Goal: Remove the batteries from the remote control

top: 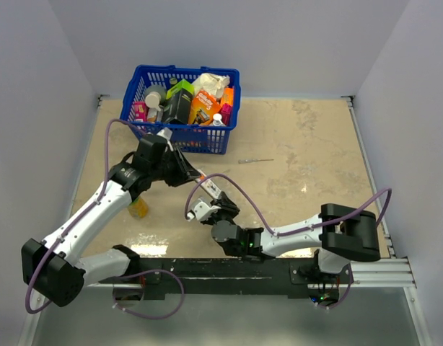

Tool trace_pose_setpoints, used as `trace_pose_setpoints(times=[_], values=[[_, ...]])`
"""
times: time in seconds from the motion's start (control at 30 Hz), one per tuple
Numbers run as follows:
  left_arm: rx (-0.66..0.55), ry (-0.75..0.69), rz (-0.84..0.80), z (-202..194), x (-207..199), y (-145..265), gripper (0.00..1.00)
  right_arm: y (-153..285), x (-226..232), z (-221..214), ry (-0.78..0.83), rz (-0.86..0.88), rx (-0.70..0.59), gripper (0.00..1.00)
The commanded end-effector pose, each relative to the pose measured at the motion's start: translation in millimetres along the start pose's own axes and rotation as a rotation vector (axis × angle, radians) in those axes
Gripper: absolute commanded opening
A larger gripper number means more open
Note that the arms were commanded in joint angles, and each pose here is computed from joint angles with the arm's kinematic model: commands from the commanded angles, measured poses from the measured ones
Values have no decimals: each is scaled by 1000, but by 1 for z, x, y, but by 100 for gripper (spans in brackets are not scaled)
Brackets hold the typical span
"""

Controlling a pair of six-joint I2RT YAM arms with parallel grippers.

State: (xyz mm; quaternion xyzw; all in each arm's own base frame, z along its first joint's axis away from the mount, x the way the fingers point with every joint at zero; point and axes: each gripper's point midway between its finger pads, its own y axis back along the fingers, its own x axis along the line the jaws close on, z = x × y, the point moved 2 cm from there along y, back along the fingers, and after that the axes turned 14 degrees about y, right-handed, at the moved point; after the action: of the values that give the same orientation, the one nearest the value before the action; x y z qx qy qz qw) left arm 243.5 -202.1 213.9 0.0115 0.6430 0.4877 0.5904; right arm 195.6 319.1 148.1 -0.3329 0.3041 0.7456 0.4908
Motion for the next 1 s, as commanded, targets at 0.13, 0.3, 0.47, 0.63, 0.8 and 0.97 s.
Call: trace_pose_setpoints(times=[0.13, 0.3, 0.47, 0.63, 0.8, 0.97], values=[[17, -83, -85, -6, -11, 19, 62, 12, 9, 32, -281, 194, -92, 0], [2, -102, -128, -6, -17, 26, 80, 25, 20, 32, -349, 315, -111, 0], [-75, -179, -93, 9, -20, 37, 100, 39, 38, 34, -414, 492, -92, 0], [-153, -251, -85, 29, -34, 50, 100, 55, 49, 35, -516, 671, -100, 0], [-242, -344, -89, 45, -41, 60, 99, 60, 51, 18, -623, 876, -57, 0], [-317, -440, -78, 55, -35, 65, 100, 58, 59, -11, -679, 942, 32, 2]])
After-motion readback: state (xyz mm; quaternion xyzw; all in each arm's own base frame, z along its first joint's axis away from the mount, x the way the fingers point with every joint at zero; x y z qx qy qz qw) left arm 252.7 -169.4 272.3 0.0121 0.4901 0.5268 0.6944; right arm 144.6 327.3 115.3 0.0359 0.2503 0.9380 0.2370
